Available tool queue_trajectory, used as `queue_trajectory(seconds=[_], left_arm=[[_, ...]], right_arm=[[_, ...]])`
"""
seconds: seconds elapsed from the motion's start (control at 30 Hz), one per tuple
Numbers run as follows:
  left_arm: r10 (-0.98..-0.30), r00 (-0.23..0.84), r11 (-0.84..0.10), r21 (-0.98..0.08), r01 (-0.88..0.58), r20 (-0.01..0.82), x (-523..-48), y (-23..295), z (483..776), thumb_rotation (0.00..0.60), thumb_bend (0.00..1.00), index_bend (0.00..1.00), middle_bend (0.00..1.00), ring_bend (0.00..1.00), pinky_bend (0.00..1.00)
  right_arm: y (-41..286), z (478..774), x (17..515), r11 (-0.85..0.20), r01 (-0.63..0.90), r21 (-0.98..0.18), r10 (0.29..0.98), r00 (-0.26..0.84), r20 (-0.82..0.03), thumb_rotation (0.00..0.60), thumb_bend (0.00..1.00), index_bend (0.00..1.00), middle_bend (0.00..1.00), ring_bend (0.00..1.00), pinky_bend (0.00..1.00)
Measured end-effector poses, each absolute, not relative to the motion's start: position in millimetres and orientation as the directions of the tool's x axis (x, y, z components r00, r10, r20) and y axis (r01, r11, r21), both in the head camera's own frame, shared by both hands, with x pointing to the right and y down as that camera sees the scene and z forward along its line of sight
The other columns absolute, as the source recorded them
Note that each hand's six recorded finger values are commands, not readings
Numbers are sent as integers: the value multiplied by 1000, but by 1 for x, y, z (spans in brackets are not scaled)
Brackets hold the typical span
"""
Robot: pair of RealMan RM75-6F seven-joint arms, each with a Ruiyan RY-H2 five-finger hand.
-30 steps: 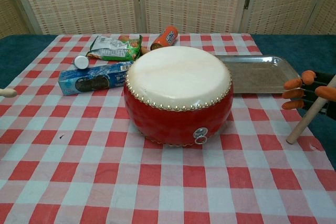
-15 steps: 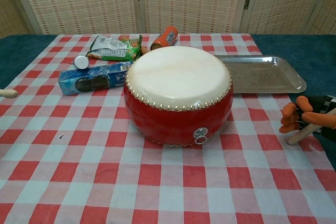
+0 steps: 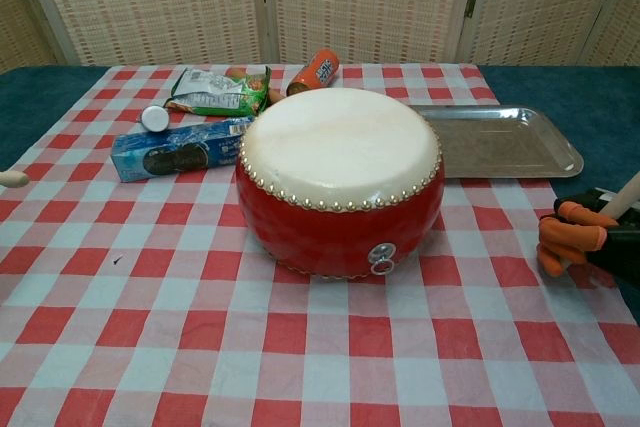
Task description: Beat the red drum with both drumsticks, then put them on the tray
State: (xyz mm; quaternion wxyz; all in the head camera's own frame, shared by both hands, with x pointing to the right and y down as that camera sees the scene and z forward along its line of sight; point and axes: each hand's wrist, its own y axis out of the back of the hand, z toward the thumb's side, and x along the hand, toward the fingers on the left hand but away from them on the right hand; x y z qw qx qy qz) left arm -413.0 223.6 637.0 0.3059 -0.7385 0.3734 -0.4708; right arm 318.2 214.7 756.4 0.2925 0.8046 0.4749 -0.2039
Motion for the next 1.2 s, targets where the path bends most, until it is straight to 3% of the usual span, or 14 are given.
queue_trajectory(seconds=[0.17, 0.27, 0.37, 0.6, 0.73, 1.0, 1.2], left_arm=[[-840, 274, -534, -803, -264, 468, -415, 224, 638, 600, 795, 1000, 1000, 1000, 1000], [-841, 273, -532, -804, -265, 467, -415, 224, 638, 600, 795, 1000, 1000, 1000, 1000], [-840, 273, -534, -803, -265, 468, -416, 223, 639, 600, 794, 1000, 1000, 1000, 1000], [-843, 272, -530, -804, -269, 464, -416, 222, 639, 600, 809, 1000, 1000, 1000, 1000], [-845, 270, -526, -807, -270, 461, -417, 221, 639, 600, 809, 1000, 1000, 1000, 1000], [-854, 265, -512, -817, -267, 448, -420, 217, 636, 600, 808, 1000, 1000, 1000, 1000], [-857, 266, -506, -821, -266, 442, -419, 216, 635, 600, 808, 1000, 1000, 1000, 1000]], right_arm=[[213, 756, 308, -380, 877, 292, 649, 478, -592, 600, 5, 1000, 980, 904, 763], [212, 754, 305, -381, 876, 295, 655, 481, -583, 600, 62, 1000, 999, 934, 790], [210, 753, 302, -381, 878, 291, 661, 478, -578, 600, 149, 1000, 1000, 974, 827], [204, 748, 301, -375, 889, 263, 682, 457, -570, 600, 489, 1000, 1000, 1000, 986], [200, 742, 299, -371, 896, 244, 700, 443, -560, 600, 604, 1000, 1000, 1000, 1000], [186, 727, 304, -482, 870, 101, 681, 444, -583, 600, 647, 1000, 1000, 1000, 1000], [170, 707, 302, -673, 723, -153, 621, 441, -648, 600, 647, 1000, 1000, 1000, 1000]])
